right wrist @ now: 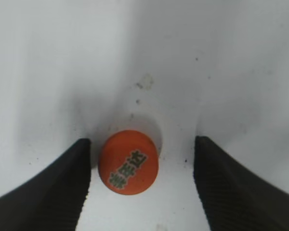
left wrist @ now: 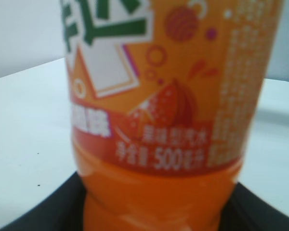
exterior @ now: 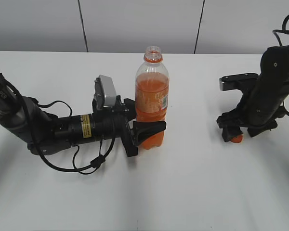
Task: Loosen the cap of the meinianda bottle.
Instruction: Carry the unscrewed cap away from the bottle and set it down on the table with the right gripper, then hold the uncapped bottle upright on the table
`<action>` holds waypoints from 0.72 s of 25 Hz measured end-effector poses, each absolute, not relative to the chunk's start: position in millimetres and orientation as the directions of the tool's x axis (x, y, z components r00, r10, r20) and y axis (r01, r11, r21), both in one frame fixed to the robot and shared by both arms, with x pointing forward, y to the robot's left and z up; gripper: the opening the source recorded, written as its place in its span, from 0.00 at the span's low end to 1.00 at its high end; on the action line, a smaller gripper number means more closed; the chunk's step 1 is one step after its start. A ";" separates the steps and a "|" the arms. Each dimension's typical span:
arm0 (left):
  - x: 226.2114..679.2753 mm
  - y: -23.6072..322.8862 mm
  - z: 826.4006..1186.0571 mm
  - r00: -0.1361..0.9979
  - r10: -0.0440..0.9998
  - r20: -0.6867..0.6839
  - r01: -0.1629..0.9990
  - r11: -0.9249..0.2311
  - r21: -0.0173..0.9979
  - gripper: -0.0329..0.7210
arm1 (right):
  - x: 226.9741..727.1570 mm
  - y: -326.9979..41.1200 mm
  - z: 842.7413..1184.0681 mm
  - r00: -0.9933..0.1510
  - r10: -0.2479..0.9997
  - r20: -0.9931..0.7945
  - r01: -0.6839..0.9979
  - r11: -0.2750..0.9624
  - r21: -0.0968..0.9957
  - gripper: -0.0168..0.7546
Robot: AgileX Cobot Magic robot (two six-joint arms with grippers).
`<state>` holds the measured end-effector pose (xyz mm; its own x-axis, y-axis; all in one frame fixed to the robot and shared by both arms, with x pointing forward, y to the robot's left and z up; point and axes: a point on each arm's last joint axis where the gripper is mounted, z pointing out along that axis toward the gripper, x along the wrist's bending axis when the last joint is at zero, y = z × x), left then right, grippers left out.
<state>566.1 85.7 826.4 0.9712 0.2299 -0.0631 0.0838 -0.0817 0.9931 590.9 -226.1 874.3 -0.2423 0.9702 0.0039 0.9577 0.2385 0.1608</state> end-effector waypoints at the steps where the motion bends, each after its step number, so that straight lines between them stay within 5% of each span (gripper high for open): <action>1: 566.1 85.7 826.4 0.971 0.230 -0.063 0.084 -0.082 0.993 0.57 | 590.6 -226.0 874.3 -0.240 0.971 0.006 0.959 0.236 0.158 0.78; 9: 566.1 85.7 826.4 0.971 0.230 -0.063 0.084 -0.082 0.993 0.57 | 582.9 -226.9 877.4 -0.229 0.973 0.018 0.970 0.227 0.082 0.78; 18: 566.1 85.7 826.4 0.971 0.230 -0.063 0.084 -0.082 0.993 0.57 | 580.9 -227.3 932.2 -0.251 0.968 0.008 0.943 0.243 0.228 0.78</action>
<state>566.1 85.7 826.4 0.9712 0.2299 -0.0631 0.0838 -0.0817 0.9931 580.9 -227.3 932.2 -0.2515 0.9678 0.0083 0.9429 0.2430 0.2276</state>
